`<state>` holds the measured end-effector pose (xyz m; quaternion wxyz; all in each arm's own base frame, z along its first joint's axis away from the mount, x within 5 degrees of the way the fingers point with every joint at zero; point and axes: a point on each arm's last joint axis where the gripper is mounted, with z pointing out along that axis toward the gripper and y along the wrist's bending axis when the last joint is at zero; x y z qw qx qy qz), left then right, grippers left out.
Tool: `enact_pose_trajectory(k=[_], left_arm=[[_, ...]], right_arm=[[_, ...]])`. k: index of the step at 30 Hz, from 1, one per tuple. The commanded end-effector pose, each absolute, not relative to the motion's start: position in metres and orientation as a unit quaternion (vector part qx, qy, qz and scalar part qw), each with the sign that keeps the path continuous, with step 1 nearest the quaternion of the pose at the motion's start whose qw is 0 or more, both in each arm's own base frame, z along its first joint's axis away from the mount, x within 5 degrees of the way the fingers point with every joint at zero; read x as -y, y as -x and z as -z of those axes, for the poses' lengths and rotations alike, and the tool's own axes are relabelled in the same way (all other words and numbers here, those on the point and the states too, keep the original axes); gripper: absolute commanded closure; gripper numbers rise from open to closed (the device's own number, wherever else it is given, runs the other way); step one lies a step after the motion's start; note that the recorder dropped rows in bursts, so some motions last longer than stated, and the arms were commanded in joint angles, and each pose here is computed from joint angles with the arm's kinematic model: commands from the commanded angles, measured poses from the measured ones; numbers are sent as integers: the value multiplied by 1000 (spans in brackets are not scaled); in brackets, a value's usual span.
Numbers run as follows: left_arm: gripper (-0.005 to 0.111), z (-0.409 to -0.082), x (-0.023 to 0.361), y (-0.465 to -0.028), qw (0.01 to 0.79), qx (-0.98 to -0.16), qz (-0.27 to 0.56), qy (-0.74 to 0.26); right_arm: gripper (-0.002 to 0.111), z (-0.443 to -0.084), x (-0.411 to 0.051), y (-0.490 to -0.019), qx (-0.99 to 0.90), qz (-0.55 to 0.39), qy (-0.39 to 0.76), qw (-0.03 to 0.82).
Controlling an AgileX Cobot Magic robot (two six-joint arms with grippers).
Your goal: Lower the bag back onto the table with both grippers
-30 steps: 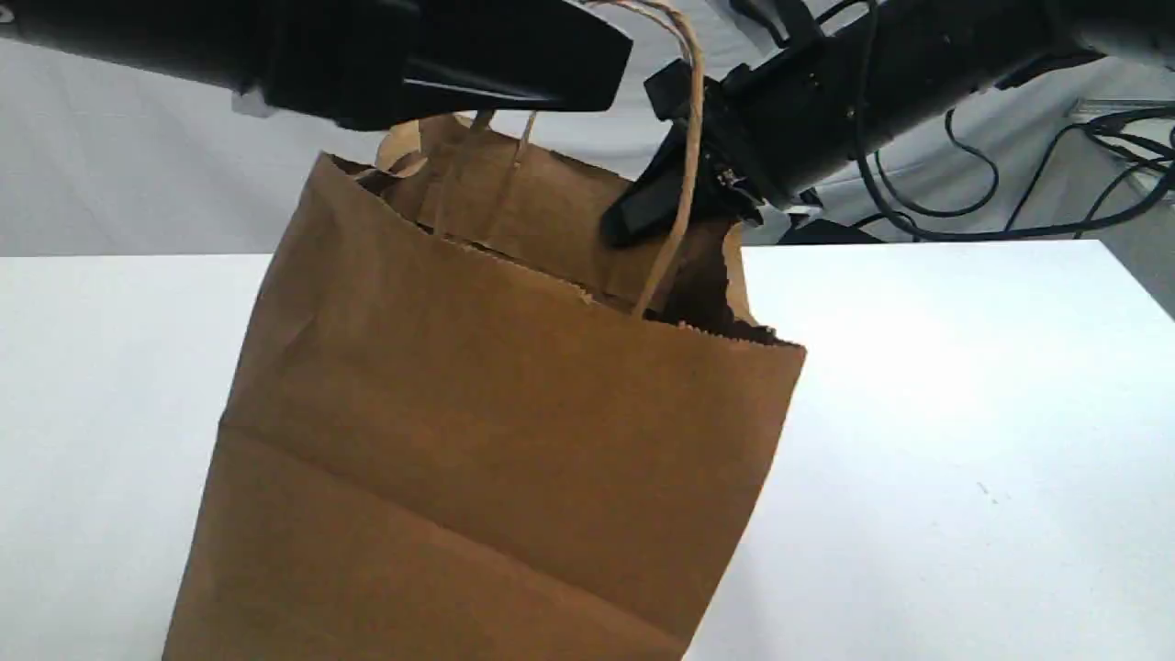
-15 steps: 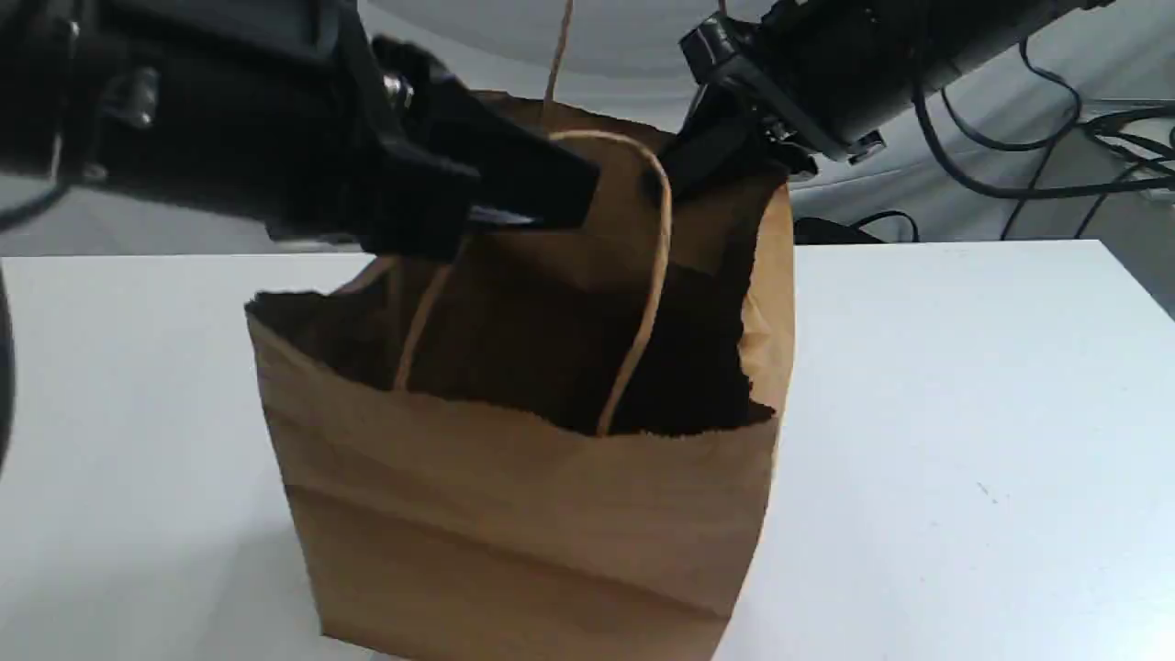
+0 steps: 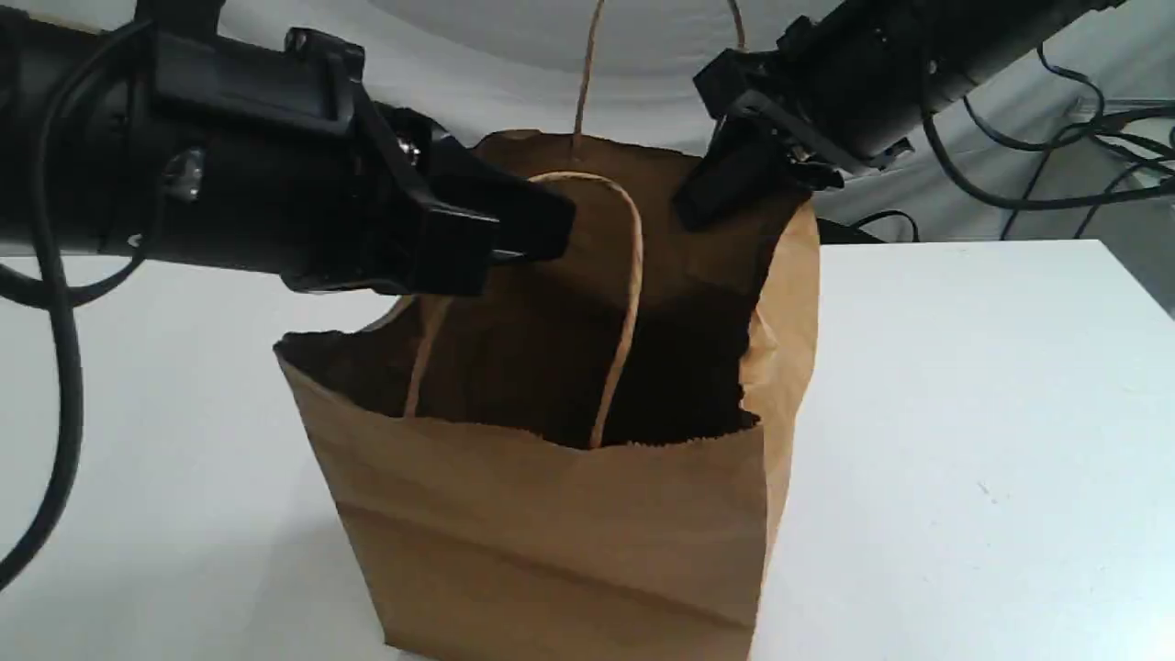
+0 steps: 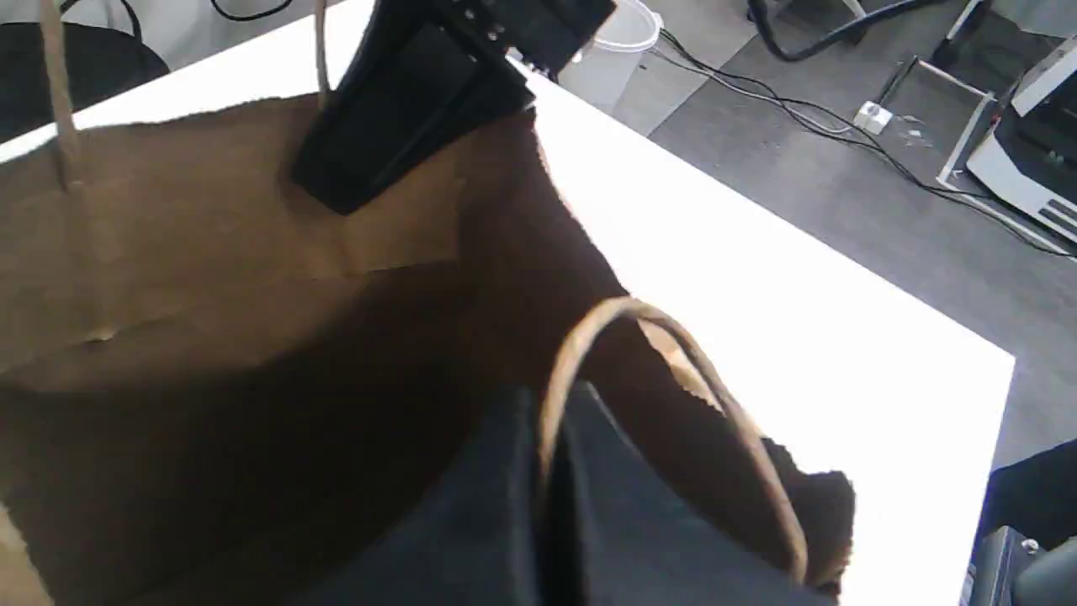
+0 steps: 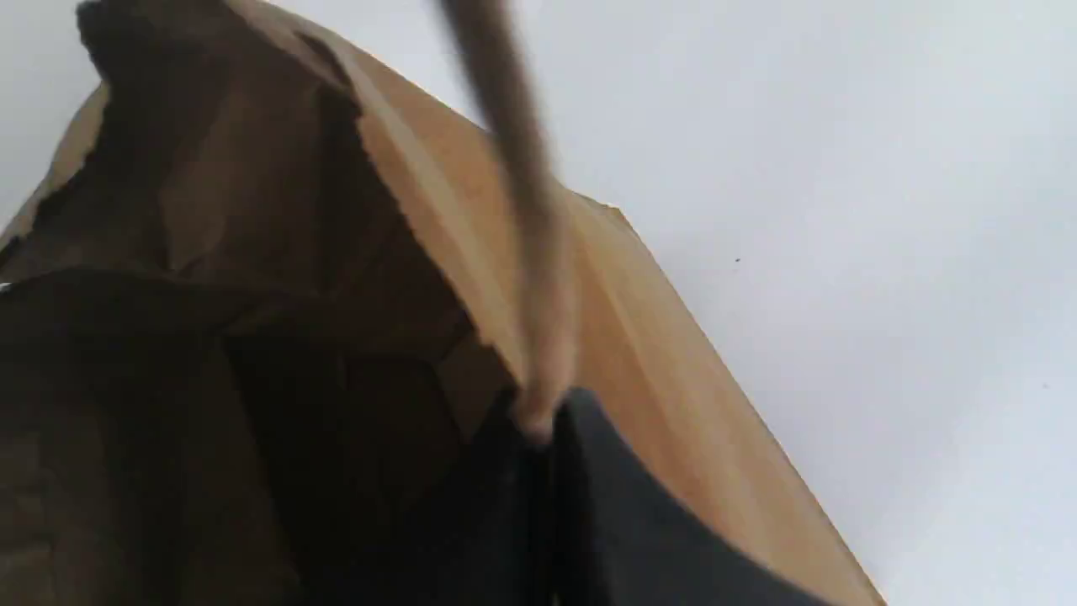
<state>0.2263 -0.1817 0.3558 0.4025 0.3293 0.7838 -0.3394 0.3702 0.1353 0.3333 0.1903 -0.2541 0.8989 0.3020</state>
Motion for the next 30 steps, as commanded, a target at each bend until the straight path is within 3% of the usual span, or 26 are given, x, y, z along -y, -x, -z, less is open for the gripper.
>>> enact_pose_trajectory(k=[1, 4, 11, 14, 30], left_arm=[[106, -356, 182, -225, 405, -784, 343, -323], [98, -356, 182, -225, 405, -784, 343, -323], [65, -356, 182, -226, 409, -785, 342, -317], [56, -357, 181, -228, 412, -789, 345, -297], [55, -363, 178, -223, 418, -787, 343, -298]], right_arm=[[108, -339, -133, -369, -898, -304, 249, 198], [102, -338, -133, -369, -899, -302, 250, 198], [66, -337, -131, -370, -903, -286, 254, 196], [57, -337, -131, -370, -903, -286, 254, 196], [50, -342, -119, -366, -916, -225, 261, 204]])
